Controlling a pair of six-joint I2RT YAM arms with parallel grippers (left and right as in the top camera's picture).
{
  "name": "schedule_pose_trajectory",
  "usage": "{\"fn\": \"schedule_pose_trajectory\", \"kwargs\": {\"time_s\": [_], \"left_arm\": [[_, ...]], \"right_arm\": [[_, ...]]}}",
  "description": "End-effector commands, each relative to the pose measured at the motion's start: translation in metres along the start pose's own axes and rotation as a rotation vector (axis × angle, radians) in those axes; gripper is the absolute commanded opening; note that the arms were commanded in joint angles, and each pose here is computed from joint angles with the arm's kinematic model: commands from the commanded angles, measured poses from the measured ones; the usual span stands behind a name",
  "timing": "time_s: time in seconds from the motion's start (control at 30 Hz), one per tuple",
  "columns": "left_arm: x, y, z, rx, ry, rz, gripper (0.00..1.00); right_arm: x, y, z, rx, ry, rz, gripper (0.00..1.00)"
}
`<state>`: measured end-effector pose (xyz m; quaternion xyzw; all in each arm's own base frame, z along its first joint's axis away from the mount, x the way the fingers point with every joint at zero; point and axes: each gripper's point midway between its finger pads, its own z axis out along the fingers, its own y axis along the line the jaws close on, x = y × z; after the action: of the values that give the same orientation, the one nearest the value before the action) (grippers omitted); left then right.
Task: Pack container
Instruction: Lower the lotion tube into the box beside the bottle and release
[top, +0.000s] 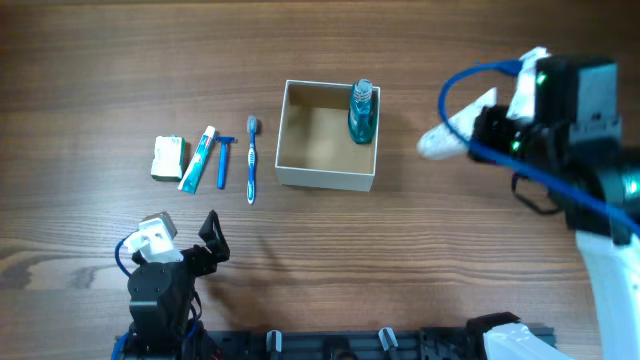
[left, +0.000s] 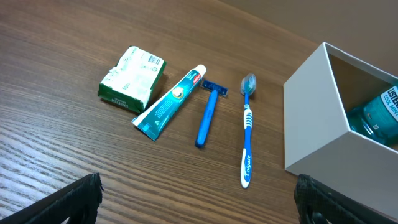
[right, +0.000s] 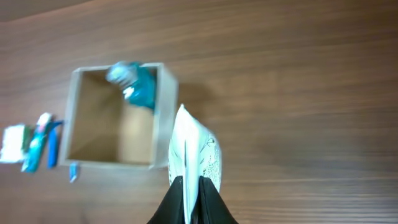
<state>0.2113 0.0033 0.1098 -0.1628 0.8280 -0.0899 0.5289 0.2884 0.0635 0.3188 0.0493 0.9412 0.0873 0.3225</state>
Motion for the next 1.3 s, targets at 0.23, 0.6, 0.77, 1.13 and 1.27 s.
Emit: {"fn": "schedule_pose_trajectory", "kwargs": {"time_s": [0.23, 0.6, 0.77, 1.13, 1.27], "left_arm": [[0.005, 0.000, 0.002, 0.009, 0.010, 0.009, 1.00], [0.005, 0.000, 0.002, 0.009, 0.010, 0.009, 1.00], [0.005, 0.000, 0.002, 0.010, 0.010, 0.009, 1.00], [0.005, 0.000, 0.002, 0.009, 0.010, 0.009, 1.00], [0.005, 0.000, 0.002, 0.009, 0.010, 0.009, 1.00]], "right_arm": [[0.001, 0.072, 0.003, -0.097, -0.044, -0.075, 0.04], [-0.004, 0.120, 0.082, -0.089, 0.004, -0.200, 0.04], [-0.003, 0.121, 0.104, -0.059, 0.023, -0.225, 0.04], [0.007, 0.114, 0.135, 0.015, 0.081, -0.244, 0.04], [0.012, 0.115, 0.150, 0.029, 0.106, -0.250, 0.04]]}}
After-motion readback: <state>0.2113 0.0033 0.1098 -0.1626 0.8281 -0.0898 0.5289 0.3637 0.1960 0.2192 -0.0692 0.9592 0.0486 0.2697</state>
